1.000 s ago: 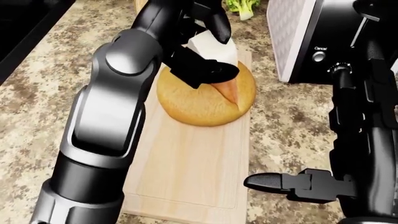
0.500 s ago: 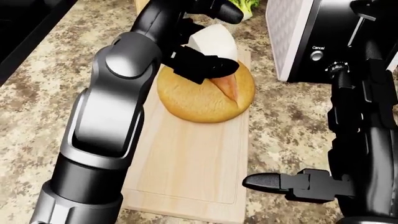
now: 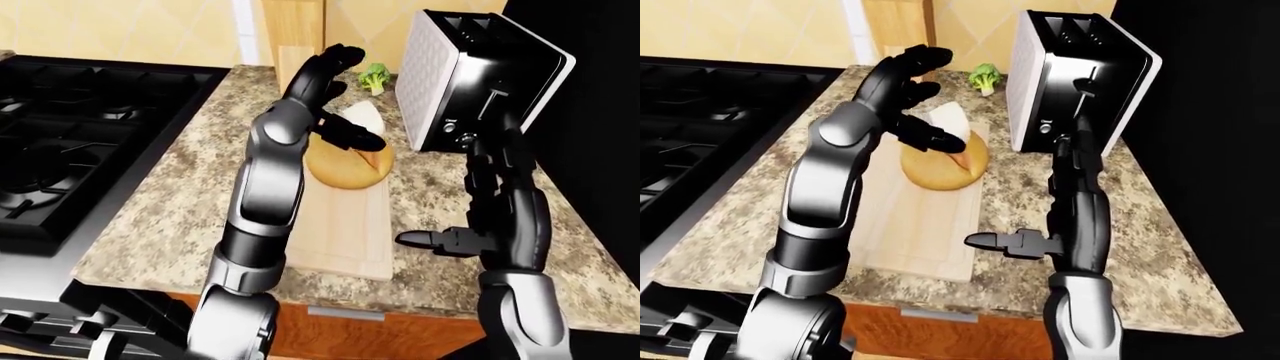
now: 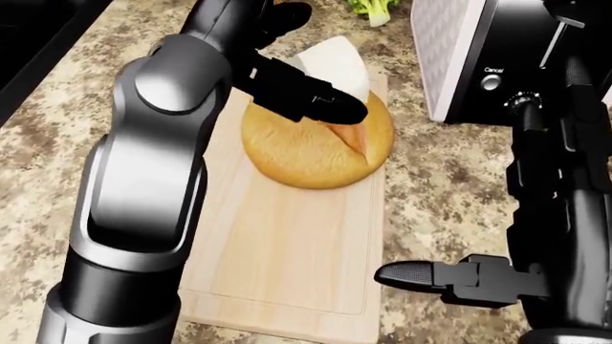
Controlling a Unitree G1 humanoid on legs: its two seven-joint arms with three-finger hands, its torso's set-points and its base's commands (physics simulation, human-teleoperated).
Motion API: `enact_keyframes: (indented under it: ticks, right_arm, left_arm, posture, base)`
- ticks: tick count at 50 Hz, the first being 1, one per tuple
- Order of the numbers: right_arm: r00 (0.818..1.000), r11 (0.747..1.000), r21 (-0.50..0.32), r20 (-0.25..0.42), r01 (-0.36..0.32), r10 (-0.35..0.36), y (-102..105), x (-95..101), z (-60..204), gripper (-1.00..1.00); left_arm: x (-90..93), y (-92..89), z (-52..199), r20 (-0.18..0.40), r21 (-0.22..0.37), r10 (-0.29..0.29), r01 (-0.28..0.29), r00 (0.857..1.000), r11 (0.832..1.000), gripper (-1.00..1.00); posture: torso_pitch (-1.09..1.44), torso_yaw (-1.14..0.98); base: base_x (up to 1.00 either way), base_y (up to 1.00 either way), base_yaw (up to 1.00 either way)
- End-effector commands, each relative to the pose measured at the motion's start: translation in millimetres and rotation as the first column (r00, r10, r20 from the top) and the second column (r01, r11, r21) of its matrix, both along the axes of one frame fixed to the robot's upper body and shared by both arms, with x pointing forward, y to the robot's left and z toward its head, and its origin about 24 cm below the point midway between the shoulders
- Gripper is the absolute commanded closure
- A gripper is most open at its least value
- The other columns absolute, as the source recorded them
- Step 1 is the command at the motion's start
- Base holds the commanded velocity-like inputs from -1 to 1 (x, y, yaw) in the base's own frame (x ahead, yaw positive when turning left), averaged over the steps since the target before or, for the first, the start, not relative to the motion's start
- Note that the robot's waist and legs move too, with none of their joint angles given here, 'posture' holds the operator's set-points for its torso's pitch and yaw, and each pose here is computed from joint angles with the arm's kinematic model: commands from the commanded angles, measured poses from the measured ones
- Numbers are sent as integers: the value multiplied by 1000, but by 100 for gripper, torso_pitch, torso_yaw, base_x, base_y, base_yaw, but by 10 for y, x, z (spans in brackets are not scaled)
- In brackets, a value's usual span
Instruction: Pick up the wedge of cheese and place it on the slice of bread to prepare a simple cheese on bread dish.
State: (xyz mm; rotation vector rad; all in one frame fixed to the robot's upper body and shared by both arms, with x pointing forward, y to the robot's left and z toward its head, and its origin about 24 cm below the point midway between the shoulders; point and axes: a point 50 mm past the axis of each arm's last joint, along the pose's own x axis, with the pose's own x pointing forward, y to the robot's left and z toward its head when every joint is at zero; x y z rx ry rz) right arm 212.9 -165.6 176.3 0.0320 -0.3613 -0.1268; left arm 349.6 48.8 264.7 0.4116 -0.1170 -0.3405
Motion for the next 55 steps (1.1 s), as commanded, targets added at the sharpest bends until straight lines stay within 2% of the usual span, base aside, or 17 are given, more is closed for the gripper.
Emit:
enact_keyframes:
  ticks: [1,6,12,17,19,24,27,32,38,48,55]
  right_arm:
    - [997,1000,-7,77,1,-1,-5,-51,128,-100]
    - [997,1000,-6,81,8,-7,-21,-63,143,-100]
    - [996,1000,-5,85,18,-17,-41,-77,179,-100]
    - [996,1000,-6,90,24,-23,-53,-90,225,-100]
    - [995,1000,-4,93,27,-26,-63,-83,229,-100]
    - [994,999,3,103,41,-42,-103,-109,286,-100]
    - [993,999,6,107,48,-48,-123,-118,305,-100]
    - [992,998,12,112,60,-61,-168,-136,328,-100]
    - [990,997,19,119,79,-80,-235,-179,370,-100]
    - [983,991,25,126,134,-136,-423,-269,394,-100]
    - [977,985,37,130,166,-169,-532,-336,399,-100]
  left_arm:
    - [-96,25,260,103,-19,-6,8,995,1000,-62]
    - [-164,162,284,113,-38,15,-11,993,999,-62]
    - [-305,418,194,119,-60,55,-48,991,997,-62]
    - [-435,668,202,135,-104,100,-86,986,991,-62]
    - [-489,792,217,139,-143,133,-113,981,983,-65]
    - [-651,1098,183,144,-193,196,-167,970,967,-84]
    - [-753,1185,143,146,-198,217,-186,965,962,-100]
    - [-899,1316,57,149,-214,252,-218,956,952,-100]
    - [-1042,1535,0,156,-252,314,-269,937,929,-100]
    - [-1248,1897,-72,158,-282,398,-345,904,895,-100]
    - [-1386,2032,-61,170,-304,436,-374,884,876,-100]
  posture:
    - [0,0]
    - [0,0]
    - [0,0]
    - [0,0]
    - [0,0]
    - [0,0]
    - [0,0]
    - [0,0]
    - [0,0]
    - [0,0]
    - [0,0]
  base:
    - [0,0,0]
    - [0,0,0]
    - [0,0,0]
    - [0,0,0]
    - [0,0,0]
    - [0,0,0]
    - [0,0,0]
    - [0,0,0]
    - [0,0,0]
    - [0,0,0]
    - [0,0,0]
